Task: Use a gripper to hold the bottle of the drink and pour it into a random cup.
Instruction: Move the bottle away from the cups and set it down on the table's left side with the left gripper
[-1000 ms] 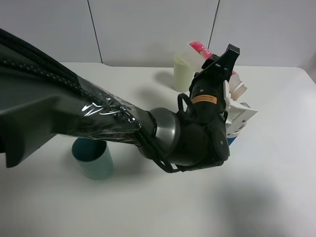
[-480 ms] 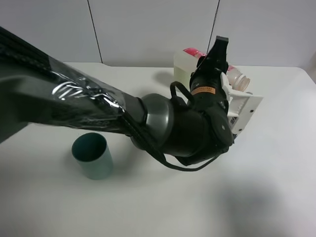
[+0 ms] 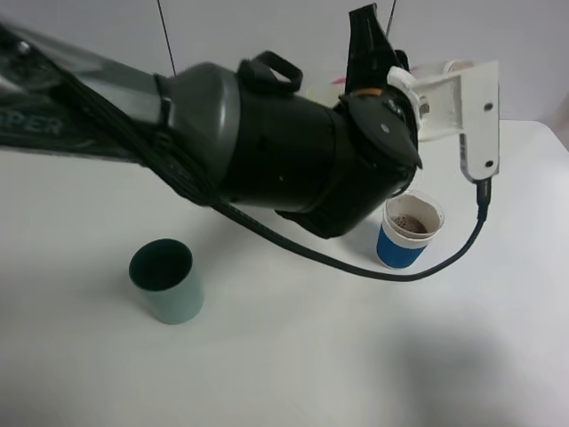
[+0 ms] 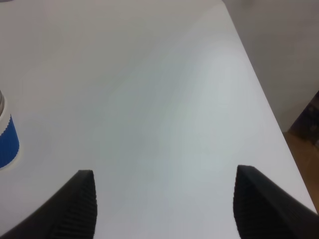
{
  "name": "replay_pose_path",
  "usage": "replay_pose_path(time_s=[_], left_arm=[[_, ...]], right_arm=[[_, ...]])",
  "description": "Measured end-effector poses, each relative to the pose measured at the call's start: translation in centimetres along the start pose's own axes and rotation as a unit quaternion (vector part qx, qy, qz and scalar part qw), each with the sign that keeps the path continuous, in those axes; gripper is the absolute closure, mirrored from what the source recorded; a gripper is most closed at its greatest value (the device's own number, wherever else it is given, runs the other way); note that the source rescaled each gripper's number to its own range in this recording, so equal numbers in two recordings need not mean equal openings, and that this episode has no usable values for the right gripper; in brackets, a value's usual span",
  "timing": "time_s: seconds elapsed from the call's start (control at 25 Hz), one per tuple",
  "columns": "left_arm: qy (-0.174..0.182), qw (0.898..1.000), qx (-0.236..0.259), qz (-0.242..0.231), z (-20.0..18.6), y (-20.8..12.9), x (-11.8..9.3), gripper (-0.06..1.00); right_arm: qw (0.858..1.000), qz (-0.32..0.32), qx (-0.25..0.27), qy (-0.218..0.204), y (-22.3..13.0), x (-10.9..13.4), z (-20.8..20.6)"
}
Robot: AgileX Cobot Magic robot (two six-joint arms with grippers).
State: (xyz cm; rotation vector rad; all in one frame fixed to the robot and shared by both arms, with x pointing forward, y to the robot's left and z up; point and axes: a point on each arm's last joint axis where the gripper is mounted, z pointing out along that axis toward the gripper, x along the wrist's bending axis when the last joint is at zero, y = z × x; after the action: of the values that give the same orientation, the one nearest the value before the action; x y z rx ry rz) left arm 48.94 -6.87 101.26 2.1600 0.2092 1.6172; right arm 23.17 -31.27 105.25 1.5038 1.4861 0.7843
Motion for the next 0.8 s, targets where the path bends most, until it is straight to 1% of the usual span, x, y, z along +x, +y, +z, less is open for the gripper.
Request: replay_pose_path(time_s=[0.16,0.36,0.44,0.6,0.8], left_arm=[[-0.036,0.997,0.008,-0.069,-0.1,-0.4,1.6,0.94],[-0.082,0.985,0.029,-0.148,0.1,-1.2,2.5,0.94],[-0.093,0.981,0.033,-0.168,0.3,-1.4,2.7,0.94],[-0.119,0.972,0.02,-0.2,0.3,-2.1,3.2,0.94],[-0.165,0.961,-0.002,-0.222,0.6,-3.7,3.5,0.94]], right_arm=[[1.0,0.0,0.0,0.0,0.0,0.0,0.0],[1.0,0.0,0.0,0.0,0.0,0.0,0.0],[1.0,0.0,0.0,0.0,0.0,0.0,0.0],[1.0,0.0,0.0,0.0,0.0,0.0,0.0],[1.0,0.0,0.0,0.0,0.0,0.0,0.0]])
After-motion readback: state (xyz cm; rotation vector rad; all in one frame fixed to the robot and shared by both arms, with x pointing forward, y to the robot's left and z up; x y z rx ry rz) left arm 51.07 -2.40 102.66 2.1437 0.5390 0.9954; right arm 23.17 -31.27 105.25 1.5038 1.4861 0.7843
